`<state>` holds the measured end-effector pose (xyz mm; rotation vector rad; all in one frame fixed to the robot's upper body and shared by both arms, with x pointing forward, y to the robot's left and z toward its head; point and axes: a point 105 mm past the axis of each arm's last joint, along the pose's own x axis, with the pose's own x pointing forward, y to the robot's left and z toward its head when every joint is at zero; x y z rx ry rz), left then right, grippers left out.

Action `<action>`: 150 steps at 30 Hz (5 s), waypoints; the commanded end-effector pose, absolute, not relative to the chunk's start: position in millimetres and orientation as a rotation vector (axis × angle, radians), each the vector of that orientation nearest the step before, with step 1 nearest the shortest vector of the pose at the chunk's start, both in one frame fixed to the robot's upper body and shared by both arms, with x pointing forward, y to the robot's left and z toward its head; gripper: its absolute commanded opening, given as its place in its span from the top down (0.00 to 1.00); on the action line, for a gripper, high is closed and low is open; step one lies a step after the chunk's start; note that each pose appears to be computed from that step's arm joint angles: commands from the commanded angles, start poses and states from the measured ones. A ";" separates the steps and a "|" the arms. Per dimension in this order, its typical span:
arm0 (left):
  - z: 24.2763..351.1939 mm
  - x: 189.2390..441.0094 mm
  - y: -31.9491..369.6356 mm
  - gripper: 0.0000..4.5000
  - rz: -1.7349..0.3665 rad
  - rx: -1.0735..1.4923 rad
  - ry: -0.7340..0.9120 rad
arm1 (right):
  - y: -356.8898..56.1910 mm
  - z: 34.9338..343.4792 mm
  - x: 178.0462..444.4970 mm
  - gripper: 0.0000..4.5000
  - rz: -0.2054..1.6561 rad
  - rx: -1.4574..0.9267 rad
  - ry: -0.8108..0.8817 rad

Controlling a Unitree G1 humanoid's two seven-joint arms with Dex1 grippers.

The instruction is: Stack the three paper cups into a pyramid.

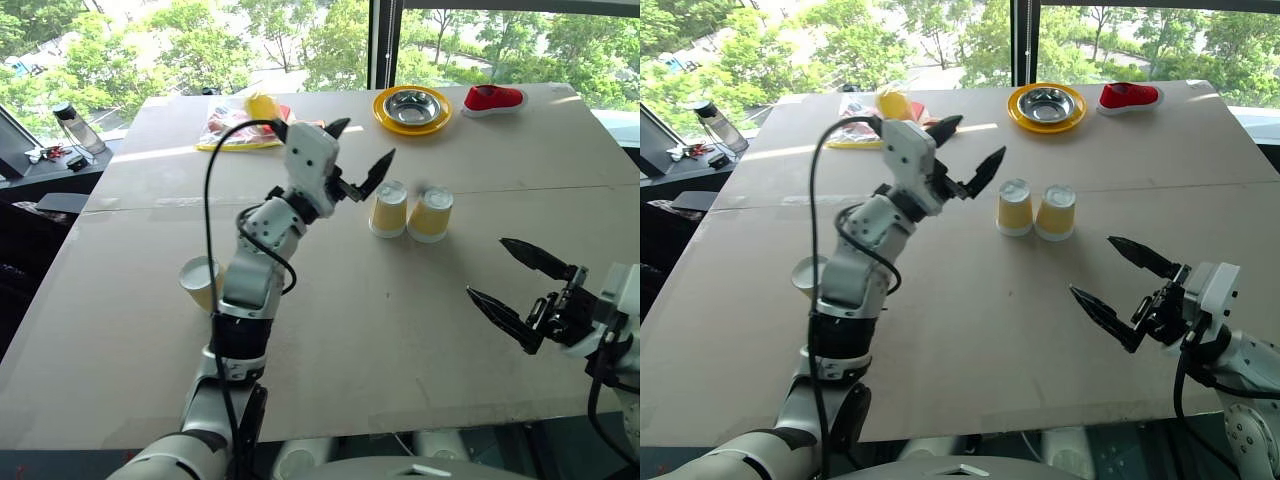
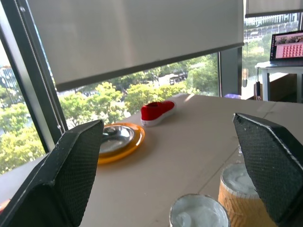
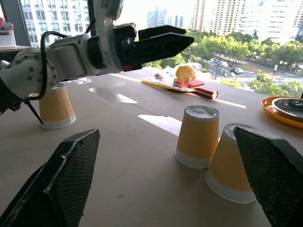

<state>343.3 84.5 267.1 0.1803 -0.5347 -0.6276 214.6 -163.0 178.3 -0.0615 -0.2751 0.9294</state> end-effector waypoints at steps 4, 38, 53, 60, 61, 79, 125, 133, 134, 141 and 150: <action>262.8 279.2 187.4 0.00 -0.167 0.322 -0.435 | -135.0 184.4 218.3 0.00 1.156 0.018 -0.288; 115.6 227.5 232.5 0.00 0.057 0.294 -0.070 | -123.1 180.0 221.8 0.00 1.358 -0.037 -0.262; 130.6 257.2 229.6 0.45 -0.018 0.239 -0.158 | -125.7 184.2 221.2 0.00 1.304 -0.039 -0.273; 191.8 304.4 202.3 0.45 -0.273 0.236 -0.284 | -142.3 191.1 229.2 0.00 1.108 -0.007 -0.305; 200.5 313.6 193.9 0.45 -0.332 0.224 -0.296 | -148.2 192.9 233.8 0.00 1.044 0.013 -0.320; 247.2 394.2 36.6 0.45 -1.185 0.246 -0.325 | -138.4 160.8 233.8 0.00 0.534 -0.060 -0.311; 283.3 366.5 50.1 0.02 -1.149 0.301 -0.433 | -124.1 168.7 232.8 0.00 0.594 -0.054 -0.345; 240.0 327.7 109.3 0.02 -0.956 0.294 -0.289 | -139.3 151.8 231.2 0.00 0.658 -0.090 -0.264; 225.6 323.2 118.1 0.02 -0.920 0.312 -0.235 | -143.9 147.4 231.1 0.00 0.668 -0.102 -0.241; 141.1 266.8 166.1 0.02 -0.684 0.249 0.047 | -173.7 118.4 234.3 0.00 0.777 -0.102 -0.076; 91.1 229.0 188.1 0.02 -0.494 0.247 0.157 | -200.5 93.4 236.5 0.00 0.906 -0.070 0.020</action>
